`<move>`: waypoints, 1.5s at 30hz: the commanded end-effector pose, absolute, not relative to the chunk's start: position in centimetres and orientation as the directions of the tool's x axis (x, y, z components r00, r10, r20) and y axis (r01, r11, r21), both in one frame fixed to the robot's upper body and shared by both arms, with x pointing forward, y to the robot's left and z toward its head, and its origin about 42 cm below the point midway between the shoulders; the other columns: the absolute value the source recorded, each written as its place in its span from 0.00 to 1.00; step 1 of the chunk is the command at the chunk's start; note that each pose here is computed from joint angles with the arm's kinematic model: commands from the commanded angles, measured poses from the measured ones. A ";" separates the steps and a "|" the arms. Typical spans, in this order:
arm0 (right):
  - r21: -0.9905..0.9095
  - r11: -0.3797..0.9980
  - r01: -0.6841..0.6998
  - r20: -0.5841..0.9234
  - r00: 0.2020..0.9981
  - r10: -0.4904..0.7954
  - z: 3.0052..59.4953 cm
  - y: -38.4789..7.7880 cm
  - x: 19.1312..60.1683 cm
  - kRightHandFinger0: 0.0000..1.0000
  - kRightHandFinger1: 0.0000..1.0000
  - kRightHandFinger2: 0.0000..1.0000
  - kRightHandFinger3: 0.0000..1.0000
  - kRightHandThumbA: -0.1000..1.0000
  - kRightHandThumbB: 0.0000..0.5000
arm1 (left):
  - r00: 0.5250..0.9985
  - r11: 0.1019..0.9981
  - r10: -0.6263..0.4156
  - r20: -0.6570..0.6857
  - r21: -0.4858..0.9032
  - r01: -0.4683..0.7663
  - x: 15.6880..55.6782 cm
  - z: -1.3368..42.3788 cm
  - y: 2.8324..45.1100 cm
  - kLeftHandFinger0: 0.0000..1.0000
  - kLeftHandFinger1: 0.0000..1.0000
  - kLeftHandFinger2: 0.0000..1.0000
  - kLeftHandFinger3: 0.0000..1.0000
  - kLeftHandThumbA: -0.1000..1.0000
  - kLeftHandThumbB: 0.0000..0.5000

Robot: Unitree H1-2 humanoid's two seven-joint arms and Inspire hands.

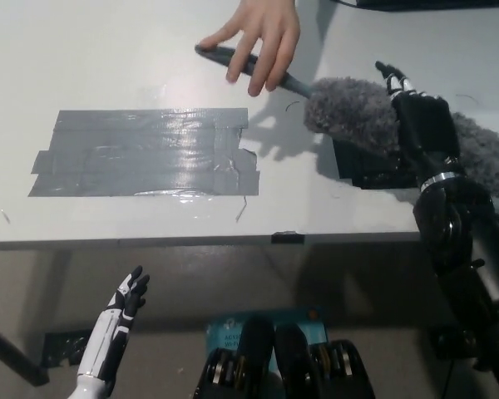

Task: A person hands a grey duster to the robot and the robot grabs it with its right hand and places it on the black marked spot infron tof it on the desk

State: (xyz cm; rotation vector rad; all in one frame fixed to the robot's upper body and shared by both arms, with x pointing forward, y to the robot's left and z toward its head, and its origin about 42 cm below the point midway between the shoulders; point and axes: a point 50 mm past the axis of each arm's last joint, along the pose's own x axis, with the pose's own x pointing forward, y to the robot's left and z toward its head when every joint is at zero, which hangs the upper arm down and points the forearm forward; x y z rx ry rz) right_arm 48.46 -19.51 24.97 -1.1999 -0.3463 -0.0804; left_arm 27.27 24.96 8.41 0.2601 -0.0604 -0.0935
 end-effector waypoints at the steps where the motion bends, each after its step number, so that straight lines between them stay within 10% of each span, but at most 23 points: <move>1: -0.673 0.460 0.579 0.697 0.704 0.133 33.8 -19.5 47.4 0.05 0.59 0.93 1.00 0.00 0.35 | 0.986 0.952 -0.122 0.109 0.292 0.086 28.0 9.9 25.2 1.00 1.00 1.00 1.00 1.00 0.48; 13: -0.756 0.394 0.523 0.630 0.745 0.221 37.6 -19.8 51.1 0.02 0.52 0.92 0.94 0.00 0.36 | 0.986 0.950 -0.126 0.111 0.301 0.087 28.1 10.0 25.0 1.00 1.00 1.00 1.00 1.00 0.46; 27: -0.972 0.215 -0.091 -0.027 0.958 0.284 34.7 -20.6 57.3 0.15 0.69 1.00 0.94 0.00 0.39 | 0.985 0.948 -0.130 0.116 0.306 0.089 28.5 10.3 25.1 1.00 1.00 1.00 1.00 1.00 0.45; 29: -0.967 0.179 -0.183 -0.130 0.953 0.274 33.9 -20.8 57.6 0.21 0.78 1.00 0.95 0.00 0.41 | 0.985 0.947 -0.131 0.112 0.309 0.090 28.4 10.2 25.1 1.00 1.00 1.00 1.00 1.00 0.46; 30: -0.935 0.149 -0.321 -0.274 0.923 0.271 33.9 -21.1 57.8 0.56 1.00 1.00 1.00 0.06 0.57 | 0.985 0.947 -0.132 0.113 0.307 0.092 28.5 10.2 25.0 1.00 1.00 1.00 1.00 1.00 0.47; 31: -0.900 0.160 -0.405 -0.355 0.895 0.268 34.1 -21.2 57.9 1.00 1.00 1.00 1.00 0.19 0.56 | 0.984 0.948 -0.134 0.113 0.304 0.094 28.6 10.2 24.9 1.00 1.00 1.00 1.00 1.00 0.48; 32: -0.807 0.164 -0.567 -0.514 0.812 0.276 34.6 -21.4 57.9 1.00 1.00 1.00 1.00 0.39 0.81 | 0.984 0.949 -0.134 0.114 0.300 0.094 28.6 10.4 24.9 1.00 1.00 1.00 1.00 1.00 0.47; 35: -0.662 0.150 -0.735 -0.674 0.671 0.310 36.2 -21.9 57.6 1.00 1.00 1.00 1.00 0.52 1.00 | 0.985 0.947 -0.132 0.115 0.309 0.091 28.6 10.5 24.9 1.00 1.00 1.00 1.00 1.00 0.45; 45: -0.606 0.156 -0.780 -0.658 0.602 0.452 47.0 -24.4 54.8 1.00 1.00 1.00 1.00 0.64 1.00 | 0.983 0.946 -0.133 0.123 0.310 0.089 29.0 10.8 25.1 1.00 1.00 1.00 1.00 1.00 0.44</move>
